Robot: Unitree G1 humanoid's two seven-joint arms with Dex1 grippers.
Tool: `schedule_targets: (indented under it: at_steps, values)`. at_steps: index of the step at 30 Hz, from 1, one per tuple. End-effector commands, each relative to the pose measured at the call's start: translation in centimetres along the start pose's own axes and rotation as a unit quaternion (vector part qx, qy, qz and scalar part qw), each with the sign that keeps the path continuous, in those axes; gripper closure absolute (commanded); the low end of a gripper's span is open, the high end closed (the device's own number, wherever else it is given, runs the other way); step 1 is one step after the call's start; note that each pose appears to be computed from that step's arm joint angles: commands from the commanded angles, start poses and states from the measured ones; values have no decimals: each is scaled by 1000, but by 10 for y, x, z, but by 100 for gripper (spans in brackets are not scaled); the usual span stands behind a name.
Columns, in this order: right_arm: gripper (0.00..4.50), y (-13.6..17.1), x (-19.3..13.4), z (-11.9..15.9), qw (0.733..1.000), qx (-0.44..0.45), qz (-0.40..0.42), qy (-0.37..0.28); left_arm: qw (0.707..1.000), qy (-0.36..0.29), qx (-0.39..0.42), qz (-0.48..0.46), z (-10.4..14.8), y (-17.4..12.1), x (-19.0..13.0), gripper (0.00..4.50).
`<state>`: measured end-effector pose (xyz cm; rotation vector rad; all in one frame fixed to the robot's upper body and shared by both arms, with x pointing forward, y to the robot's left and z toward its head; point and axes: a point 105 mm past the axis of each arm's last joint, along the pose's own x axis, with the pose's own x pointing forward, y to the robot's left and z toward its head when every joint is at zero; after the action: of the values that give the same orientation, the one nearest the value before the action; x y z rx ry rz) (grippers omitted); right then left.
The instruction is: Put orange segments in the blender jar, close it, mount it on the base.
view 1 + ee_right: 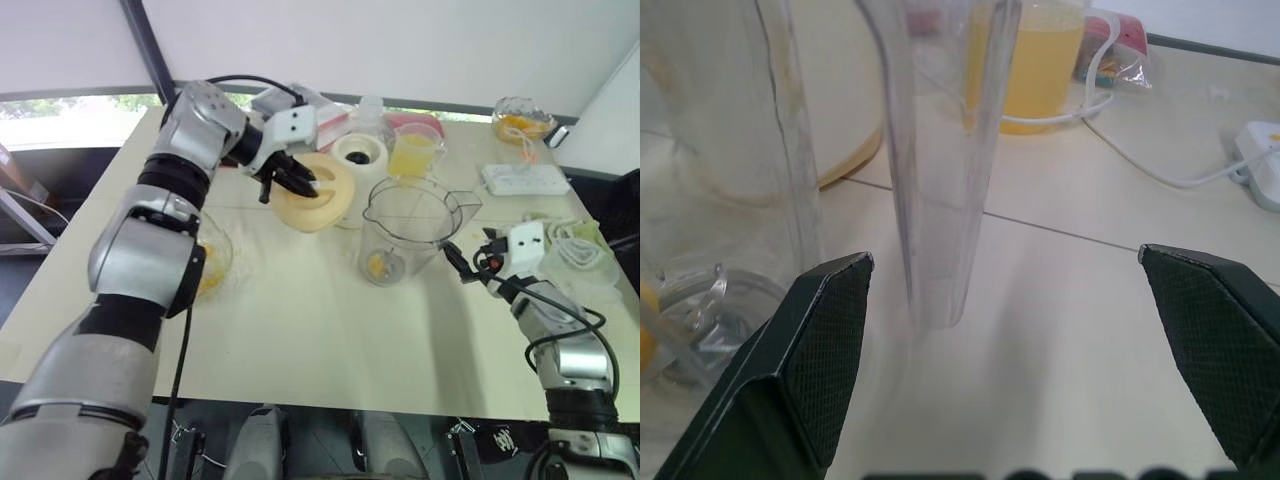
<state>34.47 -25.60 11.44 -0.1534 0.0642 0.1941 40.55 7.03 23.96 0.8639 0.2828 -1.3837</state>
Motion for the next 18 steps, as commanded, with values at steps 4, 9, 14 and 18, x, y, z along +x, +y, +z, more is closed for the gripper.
schedule_targets:
  at_steps: [4, 9, 14, 18]
  values:
    - [4, -4, 10, 14, 999, -26, 4, -29, 999, -12, 26, 19, 15, 7, -15, 426]
    - [4, -5, 19, 13, 999, -13, 7, -32, 999, -11, 23, 25, 14, 8, -17, 426]
    - [4, -6, 28, 11, 999, -10, 8, -36, 999, -10, 21, 27, 12, 9, -19, 426]
    - [4, -6, 34, 13, 999, -6, 7, -43, 999, -10, 18, 30, 11, 9, -20, 426]
